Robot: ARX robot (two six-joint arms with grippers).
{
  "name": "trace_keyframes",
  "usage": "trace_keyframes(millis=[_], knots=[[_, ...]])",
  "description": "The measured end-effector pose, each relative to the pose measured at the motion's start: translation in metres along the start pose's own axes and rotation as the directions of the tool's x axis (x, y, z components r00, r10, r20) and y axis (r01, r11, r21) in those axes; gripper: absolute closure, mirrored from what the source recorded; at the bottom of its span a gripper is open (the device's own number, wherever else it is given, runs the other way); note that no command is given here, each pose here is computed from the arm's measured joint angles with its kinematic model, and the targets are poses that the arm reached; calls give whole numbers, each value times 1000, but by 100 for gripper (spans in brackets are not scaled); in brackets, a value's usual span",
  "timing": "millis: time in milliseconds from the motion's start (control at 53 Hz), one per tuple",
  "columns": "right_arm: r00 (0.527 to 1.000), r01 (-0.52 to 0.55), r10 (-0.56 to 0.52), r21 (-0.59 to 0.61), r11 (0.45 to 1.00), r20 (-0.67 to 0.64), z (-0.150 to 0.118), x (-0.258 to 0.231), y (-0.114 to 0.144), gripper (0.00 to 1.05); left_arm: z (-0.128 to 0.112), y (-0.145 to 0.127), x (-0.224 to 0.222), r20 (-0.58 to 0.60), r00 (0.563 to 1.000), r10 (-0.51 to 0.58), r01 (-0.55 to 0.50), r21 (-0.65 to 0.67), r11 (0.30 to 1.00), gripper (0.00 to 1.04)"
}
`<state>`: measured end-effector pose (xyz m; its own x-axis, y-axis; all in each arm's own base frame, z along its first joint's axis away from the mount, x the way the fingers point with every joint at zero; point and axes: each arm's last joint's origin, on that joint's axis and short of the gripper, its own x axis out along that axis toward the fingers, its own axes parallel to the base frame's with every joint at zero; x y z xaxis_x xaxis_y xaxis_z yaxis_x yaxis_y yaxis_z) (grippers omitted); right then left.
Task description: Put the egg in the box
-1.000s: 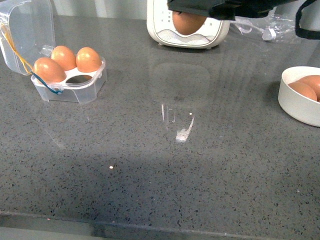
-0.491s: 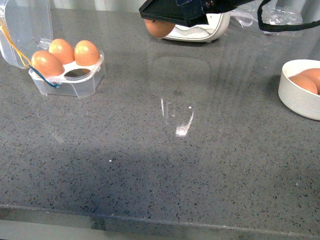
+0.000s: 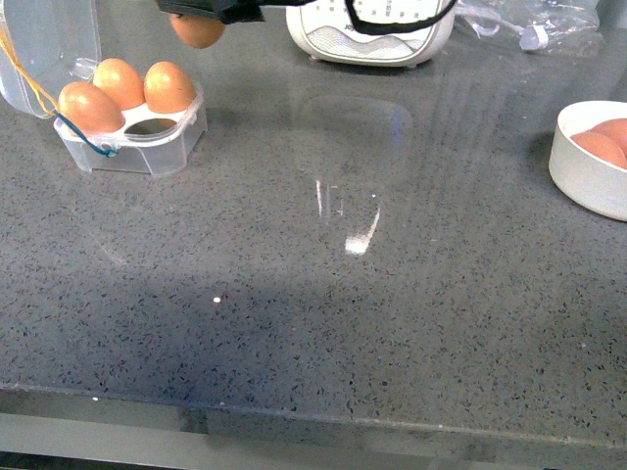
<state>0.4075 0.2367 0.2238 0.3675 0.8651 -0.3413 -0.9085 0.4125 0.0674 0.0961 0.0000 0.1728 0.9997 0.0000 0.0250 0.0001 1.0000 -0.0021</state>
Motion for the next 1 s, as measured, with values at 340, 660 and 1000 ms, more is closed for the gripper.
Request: trace_keyframes(millis=[340,660,1000], knots=[[995,-95,94,-7,995,-16,-2,29,25,62,0,0,0,0,1000,0,0,0,1000,7],[994,-96,96,9,995,-46,-12,36,22,62,0,0,0,0,1000,0,0,0,1000,7],[992,-101,101,10,995,-78,-24,44,21,62,0,0,0,0,1000,0,0,0,1000,7]])
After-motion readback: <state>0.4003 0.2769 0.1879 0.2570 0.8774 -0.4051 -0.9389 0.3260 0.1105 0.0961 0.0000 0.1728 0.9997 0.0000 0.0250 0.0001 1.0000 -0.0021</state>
